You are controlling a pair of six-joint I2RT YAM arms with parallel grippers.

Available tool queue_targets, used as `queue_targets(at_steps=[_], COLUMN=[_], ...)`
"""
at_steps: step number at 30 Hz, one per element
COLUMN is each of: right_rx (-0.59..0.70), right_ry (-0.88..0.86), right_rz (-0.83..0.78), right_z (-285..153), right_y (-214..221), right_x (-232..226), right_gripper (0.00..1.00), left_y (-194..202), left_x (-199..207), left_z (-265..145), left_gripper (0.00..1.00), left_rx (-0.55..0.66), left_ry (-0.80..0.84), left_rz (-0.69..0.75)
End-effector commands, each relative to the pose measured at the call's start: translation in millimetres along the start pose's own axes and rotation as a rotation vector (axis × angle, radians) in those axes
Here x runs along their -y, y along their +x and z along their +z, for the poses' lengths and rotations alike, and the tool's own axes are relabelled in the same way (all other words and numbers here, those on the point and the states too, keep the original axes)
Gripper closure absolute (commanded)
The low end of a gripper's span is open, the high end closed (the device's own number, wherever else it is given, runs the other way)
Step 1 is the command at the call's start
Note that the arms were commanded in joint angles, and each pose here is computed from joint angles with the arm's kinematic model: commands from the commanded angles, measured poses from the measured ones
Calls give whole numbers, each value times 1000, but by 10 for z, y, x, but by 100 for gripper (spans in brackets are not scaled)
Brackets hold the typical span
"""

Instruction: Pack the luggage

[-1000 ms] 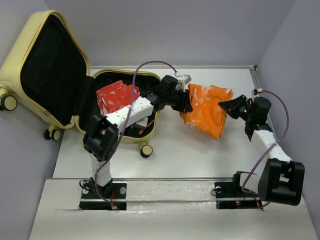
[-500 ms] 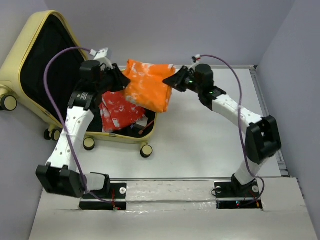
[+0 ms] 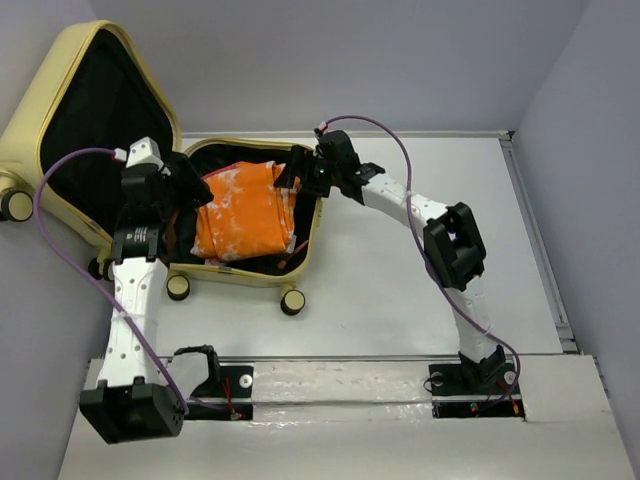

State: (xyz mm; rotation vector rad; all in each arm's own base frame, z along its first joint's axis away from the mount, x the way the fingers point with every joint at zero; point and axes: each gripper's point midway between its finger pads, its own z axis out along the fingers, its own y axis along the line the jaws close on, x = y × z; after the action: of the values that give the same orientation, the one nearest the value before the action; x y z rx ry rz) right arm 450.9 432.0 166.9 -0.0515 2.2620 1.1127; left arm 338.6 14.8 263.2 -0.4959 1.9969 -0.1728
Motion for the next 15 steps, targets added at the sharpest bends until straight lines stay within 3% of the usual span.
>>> queue_targets(at_steps=[1, 6, 9, 12, 13, 15], right_rx=[113, 188, 194, 255, 231, 290], right_ry=[-57, -58, 9, -11, 1, -68], right_rz=[-150, -257, -299, -325, -318, -331], right_z=[-471, -1163, -1439, -1965, -1979, -2408], right_y=[-498, -618, -455, -384, -175, -79], right_x=[-490, -756, -563, -663, -482, -625], right_gripper=[1, 0, 0, 8, 18, 39], left_y=[-613, -669, -706, -650, -581, -493], left_x=[306, 259, 10, -337, -417, -622], left_z=[-614, -1199, -1463, -1557, -1537, -1490], left_gripper=[1, 1, 1, 1, 1, 1], left_rx=[208, 338, 407, 417, 393, 384], left_ry=[121, 144, 28, -152, -193, -297], left_rz=[-9, -46, -63, -77, -74, -69])
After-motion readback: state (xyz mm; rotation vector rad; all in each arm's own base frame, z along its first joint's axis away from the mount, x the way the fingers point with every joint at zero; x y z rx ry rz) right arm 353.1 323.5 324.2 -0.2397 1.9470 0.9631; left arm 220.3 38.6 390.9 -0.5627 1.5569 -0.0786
